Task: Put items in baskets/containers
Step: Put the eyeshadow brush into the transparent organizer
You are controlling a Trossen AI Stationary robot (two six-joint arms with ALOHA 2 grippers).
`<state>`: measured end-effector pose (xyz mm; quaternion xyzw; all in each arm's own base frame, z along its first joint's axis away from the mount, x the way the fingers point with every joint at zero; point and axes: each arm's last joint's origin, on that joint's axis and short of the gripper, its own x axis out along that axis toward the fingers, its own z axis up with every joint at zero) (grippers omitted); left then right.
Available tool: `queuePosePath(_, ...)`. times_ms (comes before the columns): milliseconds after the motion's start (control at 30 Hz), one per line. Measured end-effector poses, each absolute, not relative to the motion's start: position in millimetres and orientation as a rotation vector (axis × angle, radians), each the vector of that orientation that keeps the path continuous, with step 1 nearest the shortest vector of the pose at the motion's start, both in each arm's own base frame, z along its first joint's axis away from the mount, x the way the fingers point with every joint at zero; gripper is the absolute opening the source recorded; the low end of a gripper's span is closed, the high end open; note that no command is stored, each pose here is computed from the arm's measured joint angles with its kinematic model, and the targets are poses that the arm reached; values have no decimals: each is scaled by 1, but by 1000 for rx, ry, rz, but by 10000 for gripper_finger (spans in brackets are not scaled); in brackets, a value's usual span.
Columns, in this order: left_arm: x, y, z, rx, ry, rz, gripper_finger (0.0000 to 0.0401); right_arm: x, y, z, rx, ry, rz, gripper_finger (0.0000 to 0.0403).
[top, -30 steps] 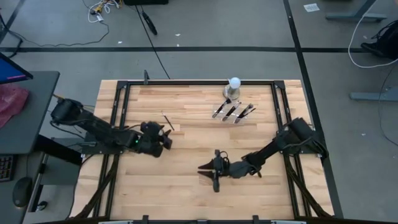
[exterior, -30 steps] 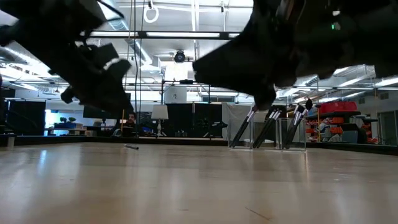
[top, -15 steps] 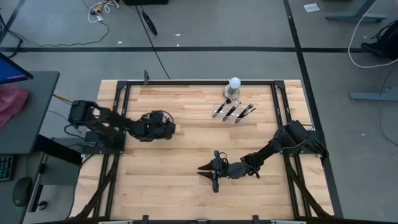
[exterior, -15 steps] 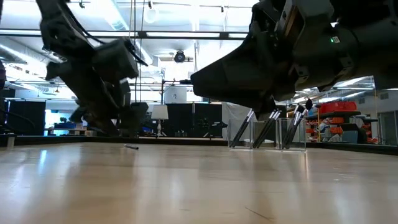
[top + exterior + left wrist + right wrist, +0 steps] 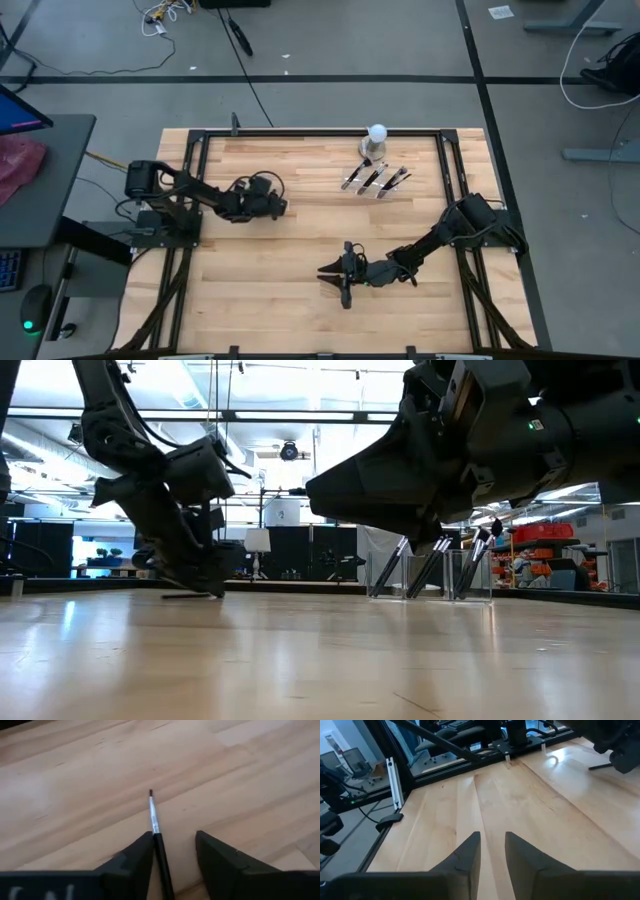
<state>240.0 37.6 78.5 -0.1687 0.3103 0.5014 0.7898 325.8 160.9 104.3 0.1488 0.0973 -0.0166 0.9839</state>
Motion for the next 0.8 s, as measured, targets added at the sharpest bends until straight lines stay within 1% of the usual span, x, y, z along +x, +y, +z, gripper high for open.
queuePosePath(167, 241, 27, 77, -309, 729, 1001, 98, 326, 161, 104, 326, 194, -34, 89)
queuePosePath(333, 242, 11, 77, -231, 769, 916, 20, 325, 162, 105, 350, 193, -34, 89)
queuePosePath(367, 242, 8, 77, -218, 772, 903, 14, 325, 162, 105, 356, 193, -35, 89)
queuePosePath(533, 241, -11, 77, -163, 782, 828, 18, 325, 162, 105, 363, 192, -35, 89)
queuePosePath(633, 239, -24, 76, -128, 782, 784, 9, 325, 162, 105, 370, 191, -36, 89)
queuePosePath(800, 238, -47, 77, -121, 762, 683, 10, 325, 162, 105, 373, 191, -36, 89)
